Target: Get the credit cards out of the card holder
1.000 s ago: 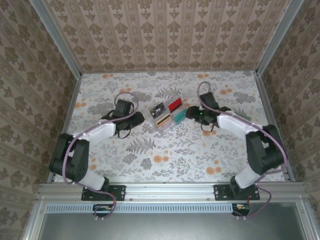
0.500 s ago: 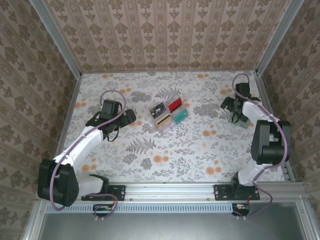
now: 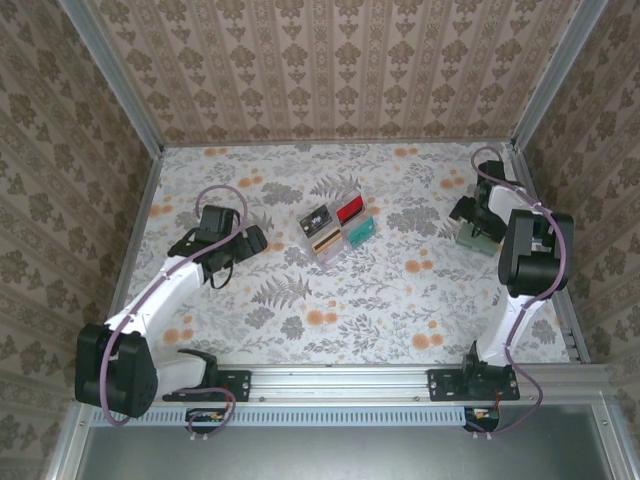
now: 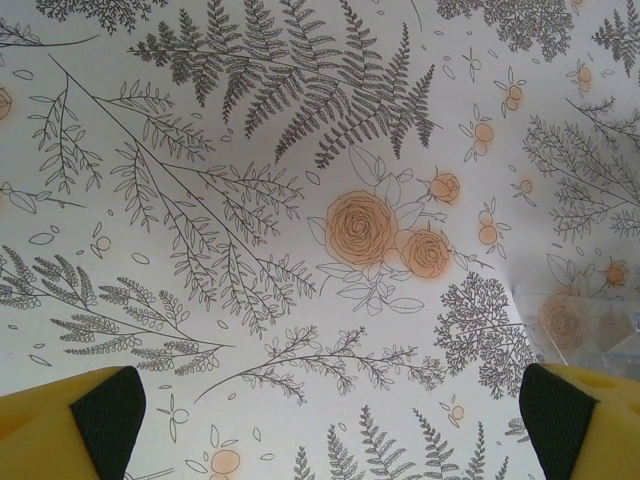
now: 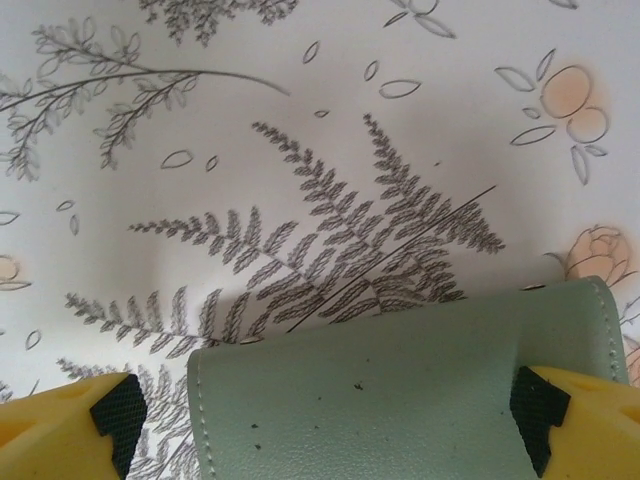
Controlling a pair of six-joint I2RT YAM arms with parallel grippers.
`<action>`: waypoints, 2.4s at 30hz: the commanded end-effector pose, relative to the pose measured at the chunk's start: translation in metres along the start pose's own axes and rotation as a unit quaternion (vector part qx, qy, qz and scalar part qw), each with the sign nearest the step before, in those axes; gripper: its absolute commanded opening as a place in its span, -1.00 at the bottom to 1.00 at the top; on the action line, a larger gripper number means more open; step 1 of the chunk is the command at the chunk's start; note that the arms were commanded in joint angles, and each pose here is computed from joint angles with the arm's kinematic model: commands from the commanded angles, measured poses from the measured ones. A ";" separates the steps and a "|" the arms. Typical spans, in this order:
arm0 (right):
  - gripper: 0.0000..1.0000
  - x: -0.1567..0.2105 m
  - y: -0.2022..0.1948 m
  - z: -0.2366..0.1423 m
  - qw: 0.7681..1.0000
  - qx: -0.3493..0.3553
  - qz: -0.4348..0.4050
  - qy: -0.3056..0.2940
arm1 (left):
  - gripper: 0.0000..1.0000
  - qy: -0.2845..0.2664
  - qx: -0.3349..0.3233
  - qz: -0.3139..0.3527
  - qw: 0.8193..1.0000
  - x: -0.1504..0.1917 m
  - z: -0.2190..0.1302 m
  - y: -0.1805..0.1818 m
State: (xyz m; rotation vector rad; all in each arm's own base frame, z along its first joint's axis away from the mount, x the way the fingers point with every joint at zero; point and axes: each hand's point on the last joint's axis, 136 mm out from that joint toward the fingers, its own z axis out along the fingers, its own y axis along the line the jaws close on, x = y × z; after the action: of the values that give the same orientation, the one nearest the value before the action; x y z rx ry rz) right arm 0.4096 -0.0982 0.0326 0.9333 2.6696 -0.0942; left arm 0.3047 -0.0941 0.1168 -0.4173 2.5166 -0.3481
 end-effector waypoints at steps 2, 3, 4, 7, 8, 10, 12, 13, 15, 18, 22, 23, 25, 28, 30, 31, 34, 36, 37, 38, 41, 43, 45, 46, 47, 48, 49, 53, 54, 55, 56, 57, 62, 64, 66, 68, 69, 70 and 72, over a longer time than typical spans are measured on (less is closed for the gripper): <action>0.94 0.072 0.033 -0.011 0.992 -0.063 -0.035 0.099 | 1.00 0.010 0.004 0.007 1.000 0.005 0.000 0.002; 0.94 0.083 0.040 -0.017 0.991 -0.076 -0.039 0.105 | 1.00 0.010 0.006 0.006 1.000 0.005 0.001 0.001; 0.94 0.092 0.046 -0.022 0.989 -0.088 -0.041 0.111 | 1.00 0.012 0.009 0.005 1.000 0.005 0.002 0.000; 0.93 0.125 0.067 -0.039 0.983 -0.119 -0.061 0.124 | 1.00 0.017 0.015 0.001 1.000 0.007 0.005 -0.003; 0.93 0.138 0.073 -0.044 0.981 -0.122 -0.072 0.129 | 1.00 0.019 0.017 -0.001 1.000 0.008 0.007 -0.003; 0.92 0.163 0.085 -0.051 0.977 -0.128 -0.091 0.141 | 1.00 0.024 0.021 -0.003 0.999 0.010 0.009 -0.005; 0.91 0.188 0.094 -0.057 0.973 -0.132 -0.113 0.150 | 1.00 0.027 0.025 -0.005 0.999 0.012 0.011 -0.006; 0.90 0.200 0.101 -0.061 0.970 -0.139 -0.128 0.154 | 1.00 0.028 0.027 -0.006 0.999 0.012 0.012 -0.006; 0.86 0.212 0.113 -0.072 0.961 -0.157 -0.160 0.159 | 1.00 0.030 0.033 -0.008 0.999 0.014 0.014 -0.008; 0.88 0.189 0.114 -0.094 0.965 -0.158 -0.179 0.112 | 1.00 0.034 0.048 -0.006 0.998 0.015 0.016 -0.014; 0.91 0.152 0.098 -0.101 0.974 -0.144 -0.163 0.069 | 1.00 0.040 0.100 0.005 0.994 0.016 0.014 -0.034; 0.90 0.147 0.093 -0.097 0.975 -0.140 -0.157 0.070 | 1.00 0.039 0.106 0.007 0.994 0.016 0.013 -0.037; 0.90 0.143 0.089 -0.088 0.976 -0.133 -0.157 0.078 | 1.00 0.042 0.109 0.013 0.993 0.017 0.012 -0.041; 0.90 0.142 0.090 -0.075 0.973 -0.135 -0.159 0.096 | 1.00 0.047 0.107 0.021 0.993 0.019 0.011 -0.043; 0.91 0.144 0.094 -0.067 0.971 -0.137 -0.165 0.107 | 1.00 0.049 0.104 0.022 0.993 0.020 0.011 -0.043; 0.92 0.146 0.097 -0.063 0.969 -0.140 -0.167 0.116 | 1.00 0.049 0.103 0.021 0.993 0.020 0.011 -0.043; 0.92 0.151 0.102 -0.056 0.965 -0.148 -0.173 0.133 | 1.00 0.051 0.103 0.017 0.993 0.022 0.010 -0.043; 0.92 0.157 0.102 -0.053 0.963 -0.149 -0.174 0.142 | 1.00 0.052 0.104 0.016 0.993 0.023 0.010 -0.044; 0.93 0.160 0.102 -0.052 0.962 -0.150 -0.176 0.146 | 1.00 0.052 0.105 0.016 0.993 0.024 0.010 -0.044; 0.93 0.164 0.100 -0.051 0.961 -0.146 -0.179 0.152 | 1.00 0.054 0.105 0.015 0.993 0.026 0.011 -0.044; 0.92 0.176 0.097 -0.050 0.957 -0.149 -0.184 0.166 | 1.00 0.058 0.107 0.014 0.992 0.028 0.013 -0.046; 0.91 0.186 0.096 -0.052 0.953 -0.159 -0.186 0.177 | 1.00 0.060 0.109 0.013 0.992 0.028 0.014 -0.047; 0.89 0.196 0.097 -0.055 0.948 -0.172 -0.190 0.191 | 1.00 0.063 0.108 0.013 0.992 0.029 0.016 -0.048; 0.87 0.201 0.099 -0.058 0.944 -0.181 -0.192 0.197 | 1.00 0.065 0.110 0.014 0.992 0.030 0.016 -0.049; 0.85 0.206 0.100 -0.060 0.941 -0.187 -0.195 0.203 | 1.00 0.068 0.110 0.013 0.992 0.032 0.017 -0.049; 0.83 0.210 0.101 -0.062 0.939 -0.191 -0.196 0.206 | 1.00 0.070 0.111 0.013 0.991 0.033 0.017 -0.050; 0.80 0.215 0.103 -0.065 0.937 -0.196 -0.197 0.211 | 1.00 0.072 0.112 0.012 0.991 0.034 0.017 -0.051; 0.72 0.231 0.112 -0.081 0.928 -0.228 -0.186 0.226 | 1.00 0.083 0.121 0.012 0.989 0.043 0.017 -0.057; 0.72 0.237 0.117 -0.085 0.924 -0.244 -0.177 0.234 | 1.00 0.085 0.123 0.013 0.989 0.045 0.018 -0.058; 0.71 0.245 0.124 -0.091 0.918 -0.263 -0.169 0.243 | 1.00 0.089 0.125 0.012 0.988 0.049 0.018 -0.059; 0.71 0.252 0.129 -0.096 0.913 -0.276 -0.163 0.250 | 1.00 0.092 0.125 0.011 0.988 0.052 0.018 -0.060; 0.70 0.259 0.133 -0.100 0.910 -0.285 -0.162 0.255 | 1.00 0.095 0.125 0.010 0.988 0.054 0.018 -0.060; 0.68 0.290 0.152 -0.122 0.888 -0.326 -0.176 0.273 | 0.97 0.117 0.139 0.010 0.983 0.075 0.018 -0.071; 0.67 0.287 0.142 -0.116 0.899 -0.294 -0.199 0.256 | 0.93 0.128 0.147 0.005 0.981 0.084 0.018 -0.076; 0.65 0.275 0.123 -0.104 0.919 -0.230 -0.231 0.223 | 0.88 0.141 0.158 -0.002 0.977 0.096 0.018 -0.083; 0.62 0.268 0.118 -0.096 0.923 -0.203 -0.254 0.206 | 0.78 0.155 0.163 -0.015 0.974 0.107 0.020 -0.088; 0.59 0.267 0.120 -0.094 0.921 -0.203 -0.263 0.205 | 0.75 0.162 0.168 -0.022 0.972 0.113 0.020 -0.092; 0.54 0.267 0.123 -0.093 0.918 -0.206 -0.268 0.207 | 0.73 0.166 0.171 -0.030 0.971 0.117 0.020 -0.095; 0.42 0.268 0.132 -0.090 0.913 -0.214 -0.274 0.212 | 0.64 0.176 0.178 -0.041 0.967 0.128 0.019 -0.102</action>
State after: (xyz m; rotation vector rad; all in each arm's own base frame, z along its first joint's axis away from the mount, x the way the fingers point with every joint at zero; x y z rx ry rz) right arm 0.2640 0.1853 0.0467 0.1147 3.0425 0.7007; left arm 0.2434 -0.2217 0.0737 -0.2529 2.6965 -0.8675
